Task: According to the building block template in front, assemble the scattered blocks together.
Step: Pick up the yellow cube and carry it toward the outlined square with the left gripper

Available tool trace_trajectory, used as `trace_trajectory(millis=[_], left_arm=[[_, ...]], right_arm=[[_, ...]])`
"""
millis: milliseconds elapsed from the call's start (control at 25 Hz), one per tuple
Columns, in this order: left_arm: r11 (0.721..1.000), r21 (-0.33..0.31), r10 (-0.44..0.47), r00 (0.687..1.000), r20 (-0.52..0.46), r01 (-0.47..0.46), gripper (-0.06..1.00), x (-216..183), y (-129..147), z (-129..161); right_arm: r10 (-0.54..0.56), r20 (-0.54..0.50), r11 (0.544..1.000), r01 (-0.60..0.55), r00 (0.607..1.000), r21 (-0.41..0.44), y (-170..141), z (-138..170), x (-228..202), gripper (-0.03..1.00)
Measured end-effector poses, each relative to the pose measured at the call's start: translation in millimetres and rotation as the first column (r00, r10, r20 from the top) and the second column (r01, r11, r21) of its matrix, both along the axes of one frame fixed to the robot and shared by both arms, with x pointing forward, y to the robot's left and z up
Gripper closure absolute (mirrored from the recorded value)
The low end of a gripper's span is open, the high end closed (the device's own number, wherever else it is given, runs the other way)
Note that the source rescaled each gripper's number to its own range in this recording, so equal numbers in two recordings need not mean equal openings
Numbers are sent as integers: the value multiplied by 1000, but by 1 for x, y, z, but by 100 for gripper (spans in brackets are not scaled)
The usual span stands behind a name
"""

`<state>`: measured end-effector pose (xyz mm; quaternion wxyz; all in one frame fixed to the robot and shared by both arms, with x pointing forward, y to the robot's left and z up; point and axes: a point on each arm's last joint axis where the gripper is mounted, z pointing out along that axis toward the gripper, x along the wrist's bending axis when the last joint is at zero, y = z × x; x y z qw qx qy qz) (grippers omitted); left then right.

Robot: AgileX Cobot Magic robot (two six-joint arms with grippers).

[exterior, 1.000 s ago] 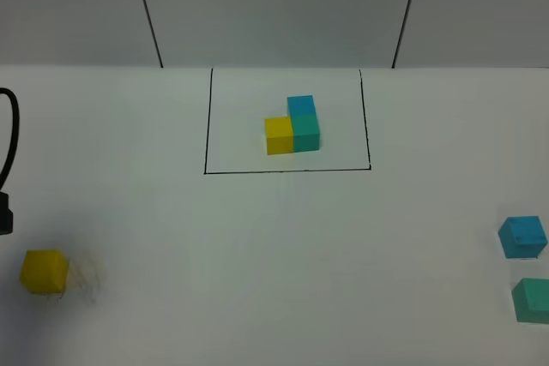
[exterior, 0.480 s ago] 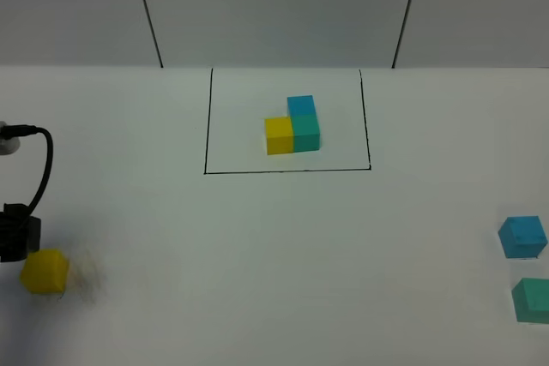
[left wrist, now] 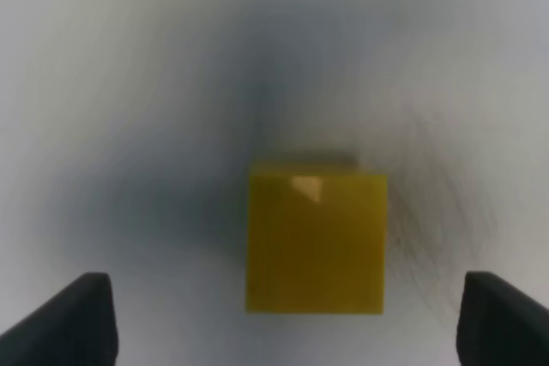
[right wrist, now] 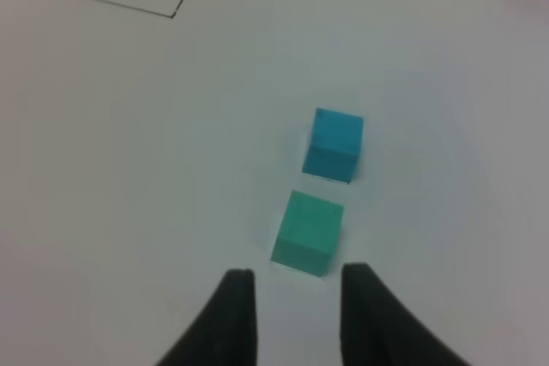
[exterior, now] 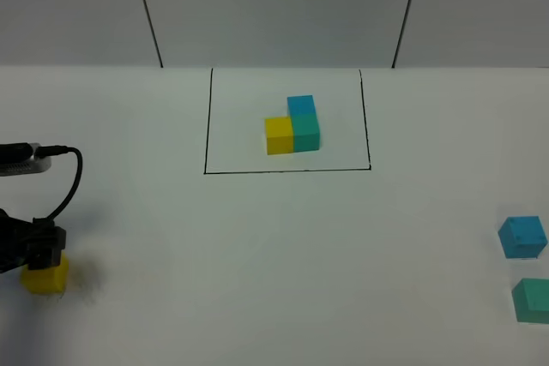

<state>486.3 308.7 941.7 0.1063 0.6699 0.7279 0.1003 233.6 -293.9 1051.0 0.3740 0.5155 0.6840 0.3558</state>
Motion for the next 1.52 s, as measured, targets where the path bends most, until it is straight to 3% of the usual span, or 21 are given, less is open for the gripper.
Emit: trace_trajectory(millis=[1200,1360,1520], left_arm=[[1000,-2,3,998,-56,-3,18,15,1,-45],[1000,-2,3,998,-56,-3,30,15,1,-45],[1000,-2,3,998,-55,-3,58,15,1,-45]], right_arm=[[0,0,1000,0,1000,0,0,0,0,97],[0,0,1000,0,1000,0,0,0,0,97],[0,0,1000,0,1000,0,0,0,0,97]])
